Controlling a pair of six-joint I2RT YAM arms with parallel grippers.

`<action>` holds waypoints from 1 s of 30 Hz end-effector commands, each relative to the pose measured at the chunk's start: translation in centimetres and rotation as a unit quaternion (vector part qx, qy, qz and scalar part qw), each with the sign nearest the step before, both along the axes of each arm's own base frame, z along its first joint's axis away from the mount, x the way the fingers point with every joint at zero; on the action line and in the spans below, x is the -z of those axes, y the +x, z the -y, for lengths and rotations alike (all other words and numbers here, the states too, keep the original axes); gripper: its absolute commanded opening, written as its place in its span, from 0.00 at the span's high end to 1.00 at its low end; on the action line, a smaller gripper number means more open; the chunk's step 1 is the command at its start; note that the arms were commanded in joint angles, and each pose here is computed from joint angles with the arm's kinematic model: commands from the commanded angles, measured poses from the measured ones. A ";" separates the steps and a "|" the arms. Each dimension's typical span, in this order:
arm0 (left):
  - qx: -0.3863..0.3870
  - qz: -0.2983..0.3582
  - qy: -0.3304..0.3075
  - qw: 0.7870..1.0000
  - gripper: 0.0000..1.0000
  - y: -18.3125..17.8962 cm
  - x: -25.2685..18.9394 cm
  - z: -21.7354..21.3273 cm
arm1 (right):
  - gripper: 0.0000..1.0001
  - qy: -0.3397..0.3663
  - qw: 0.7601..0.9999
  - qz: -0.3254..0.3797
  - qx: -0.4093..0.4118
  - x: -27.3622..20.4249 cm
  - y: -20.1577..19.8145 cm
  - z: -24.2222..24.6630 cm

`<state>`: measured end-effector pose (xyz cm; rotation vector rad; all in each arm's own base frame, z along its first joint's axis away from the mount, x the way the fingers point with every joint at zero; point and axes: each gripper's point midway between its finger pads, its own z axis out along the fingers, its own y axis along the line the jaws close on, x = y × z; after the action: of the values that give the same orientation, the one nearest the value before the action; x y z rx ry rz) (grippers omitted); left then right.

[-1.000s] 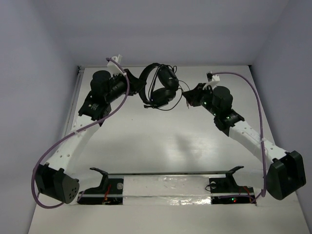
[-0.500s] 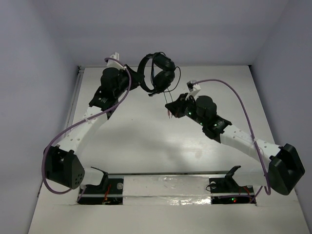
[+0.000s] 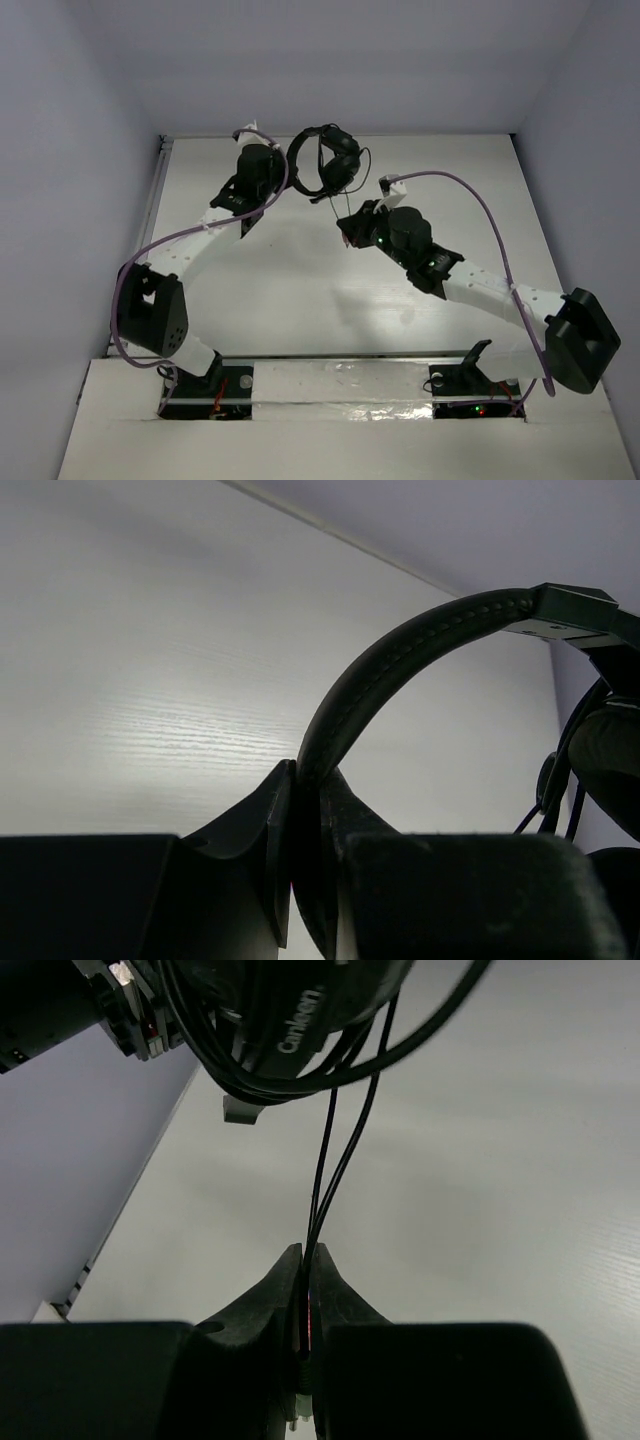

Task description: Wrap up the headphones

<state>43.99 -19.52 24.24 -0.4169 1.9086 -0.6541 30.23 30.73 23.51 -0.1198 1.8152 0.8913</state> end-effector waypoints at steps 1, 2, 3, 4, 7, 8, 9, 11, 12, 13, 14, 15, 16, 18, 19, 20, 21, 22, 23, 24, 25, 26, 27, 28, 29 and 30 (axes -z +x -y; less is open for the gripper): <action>-0.059 0.056 0.002 0.997 1.00 2.3 -2.1 -0.6 | 1.00 -0.012 0.999 -0.029 0.000 2.6 -0.7 -0.5; -0.054 0.049 0.011 0.997 1.00 2.1 -1.2 0.1 | 1.00 -0.013 0.999 -0.040 -0.003 3.2 -1.0 -0.8; -0.053 0.040 0.021 0.998 1.00 2.1 0.0 0.4 | 1.00 -0.016 0.999 -0.048 -0.003 3.8 -1.1 -0.7; -0.054 0.026 0.038 0.997 1.00 2.4 1.8 0.7 | 1.00 -0.018 0.998 -0.053 -0.004 4.1 -1.3 -0.7; -0.046 -0.002 0.061 0.997 1.00 2.6 5.6 1.9 | 1.00 -0.024 0.997 -0.070 0.004 5.3 -1.5 -0.2; -0.046 -0.008 0.066 0.997 1.00 2.8 6.5 1.9 | 1.00 -0.028 0.997 -0.074 0.006 5.7 -1.6 -0.1; -0.042 -0.013 0.071 0.996 1.00 2.8 7.3 2.4 | 1.00 -0.034 0.996 -0.077 0.009 6.1 -1.6 0.1; -0.033 -0.034 0.085 0.995 1.00 2.9 10.0 3.1 | 1.00 -0.058 0.994 -0.094 0.017 7.7 -1.5 0.4; -0.025 -0.044 0.092 0.994 1.00 2.8 11.3 3.7 | 1.00 -0.064 0.993 -0.098 0.024 8.3 -1.3 0.6; -0.018 -0.047 0.096 0.994 1.00 2.6 11.8 4.2 | 1.00 -0.070 0.992 -0.102 0.028 8.9 -1.3 0.7; -0.017 -0.051 0.101 0.993 1.00 2.7 12.4 4.3 | 1.00 -0.077 0.990 -0.110 0.033 9.4 -1.3 0.9; -0.015 -0.053 0.106 0.993 1.00 2.8 12.7 4.3 | 1.00 -0.086 0.989 -0.116 0.042 10.1 -1.0 1.1; -0.006 -0.065 0.115 0.991 1.00 2.6 14.0 4.8 | 1.00 -0.092 0.987 -0.119 0.049 10.5 -0.9 1.3; -0.002 -0.070 0.125 0.990 1.00 2.9 14.7 5.0 | 1.00 -0.105 0.984 -0.127 0.069 11.1 -0.7 2.0; 0.006 -0.084 0.135 0.987 1.00 2.6 16.0 5.4 | 1.00 -0.109 0.983 -0.129 0.075 11.2 -0.7 2.4; 0.007 -0.089 0.139 0.986 1.00 2.7 16.5 5.5 | 0.99 -0.112 0.982 -0.128 0.080 11.2 -0.7 2.6; 0.007 -0.090 0.141 0.986 1.00 2.9 16.7 5.6 | 0.96 -0.113 0.982 -0.125 0.088 10.7 -0.4 2.8; 0.011 -0.100 0.148 0.984 1.00 2.8 17.9 5.6 | 0.83 -0.124 0.979 -0.132 0.091 10.8 -0.7 3.2; 0.011 -0.103 0.149 0.983 1.00 3.0 18.1 5.7 | 0.72 -0.130 0.978 -0.134 0.092 10.6 -0.7 3.4; 0.011 -0.103 0.150 0.983 1.00 3.3 18.1 5.9 | 0.62 -0.129 0.979 -0.135 0.084 10.3 -1.0 3.2; 0.012 -0.107 0.155 0.982 1.00 3.4 18.6 5.9 | 0.47 -0.120 0.981 -0.129 0.077 9.4 -1.1 3.1; 0.012 -0.106 0.158 0.982 1.00 3.5 18.6 5.9 | 0.43 -0.134 0.978 -0.140 0.075 9.8 -1.7 3.6; 0.012 -0.101 0.156 0.982 1.00 4.0 18.2 6.2 | 0.40 -0.132 0.979 -0.141 0.071 9.6 -2.0 3.6; 0.011 -0.109 0.166 0.980 1.00 4.0 18.9 6.0 | 0.33 -0.134 0.978 -0.143 0.070 9.6 -2.3 3.9; 0.010 -0.110 0.171 0.979 1.00 4.2 19.0 6.0 | 0.30 -0.138 0.977 -0.145 0.070 9.4 -2.7 4.4; 0.010 -0.107 0.173 0.979 1.00 4.6 18.7 6.2 | 0.30 -0.143 0.976 -0.145 0.074 9.3 -2.8 4.8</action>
<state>46.26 -25.46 2.94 -0.2384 2.2645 -0.2929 27.73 26.10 11.85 -0.0320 2.2149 0.5507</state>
